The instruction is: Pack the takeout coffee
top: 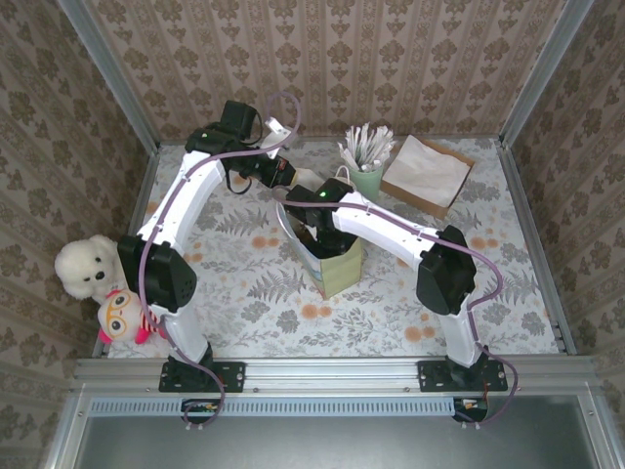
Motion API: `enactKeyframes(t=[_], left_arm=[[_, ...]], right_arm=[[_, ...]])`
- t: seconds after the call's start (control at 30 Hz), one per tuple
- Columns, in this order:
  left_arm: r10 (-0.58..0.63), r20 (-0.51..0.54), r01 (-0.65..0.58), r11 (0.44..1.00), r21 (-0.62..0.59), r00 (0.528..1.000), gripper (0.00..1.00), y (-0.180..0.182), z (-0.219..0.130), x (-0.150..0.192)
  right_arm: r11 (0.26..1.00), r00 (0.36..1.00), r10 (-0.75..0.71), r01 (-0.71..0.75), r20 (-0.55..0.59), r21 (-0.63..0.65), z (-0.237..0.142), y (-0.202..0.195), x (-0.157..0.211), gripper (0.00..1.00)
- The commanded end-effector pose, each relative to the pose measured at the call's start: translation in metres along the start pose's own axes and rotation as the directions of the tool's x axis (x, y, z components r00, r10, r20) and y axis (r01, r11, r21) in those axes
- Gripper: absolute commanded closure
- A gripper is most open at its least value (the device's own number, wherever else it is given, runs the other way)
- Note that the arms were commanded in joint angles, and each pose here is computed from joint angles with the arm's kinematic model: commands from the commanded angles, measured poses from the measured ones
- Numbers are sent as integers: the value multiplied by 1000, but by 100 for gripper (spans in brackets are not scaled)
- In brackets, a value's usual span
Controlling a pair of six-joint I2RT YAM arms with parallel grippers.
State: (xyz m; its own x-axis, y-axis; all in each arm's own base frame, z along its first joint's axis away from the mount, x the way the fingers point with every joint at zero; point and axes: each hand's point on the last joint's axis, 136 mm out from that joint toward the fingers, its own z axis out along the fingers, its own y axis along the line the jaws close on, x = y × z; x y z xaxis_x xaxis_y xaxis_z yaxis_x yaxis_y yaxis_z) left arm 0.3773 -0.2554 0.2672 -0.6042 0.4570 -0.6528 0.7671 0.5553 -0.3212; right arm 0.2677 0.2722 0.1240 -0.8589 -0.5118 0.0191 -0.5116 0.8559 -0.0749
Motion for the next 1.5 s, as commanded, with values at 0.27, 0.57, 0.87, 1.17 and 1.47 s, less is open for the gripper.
enactKeyframes(t=[0.27,0.57,0.87,1.17,1.47], left_arm=[[13,-7,-12,1000,8,1000,100,1,3,-1],[11,14,-11,1000,28,1000,100,-4,4,-7],[32,14,-33,998,54,999,100,-15,14,-12],[29,-10,-28,998,63,1000,100,-15,17,-8],[42,-26,-41,999,34,999,100,-11,16,-3]], right_arm=[[995,985,-11,29,-173,101,38,-12,21,37],[1000,1000,4,-3,-29,20,-7,0,-9,37],[996,997,83,-83,3,-24,-32,-2,-22,36],[991,968,131,-120,214,-66,-79,-10,-49,37],[985,963,161,-142,215,-98,-94,-14,-40,36]])
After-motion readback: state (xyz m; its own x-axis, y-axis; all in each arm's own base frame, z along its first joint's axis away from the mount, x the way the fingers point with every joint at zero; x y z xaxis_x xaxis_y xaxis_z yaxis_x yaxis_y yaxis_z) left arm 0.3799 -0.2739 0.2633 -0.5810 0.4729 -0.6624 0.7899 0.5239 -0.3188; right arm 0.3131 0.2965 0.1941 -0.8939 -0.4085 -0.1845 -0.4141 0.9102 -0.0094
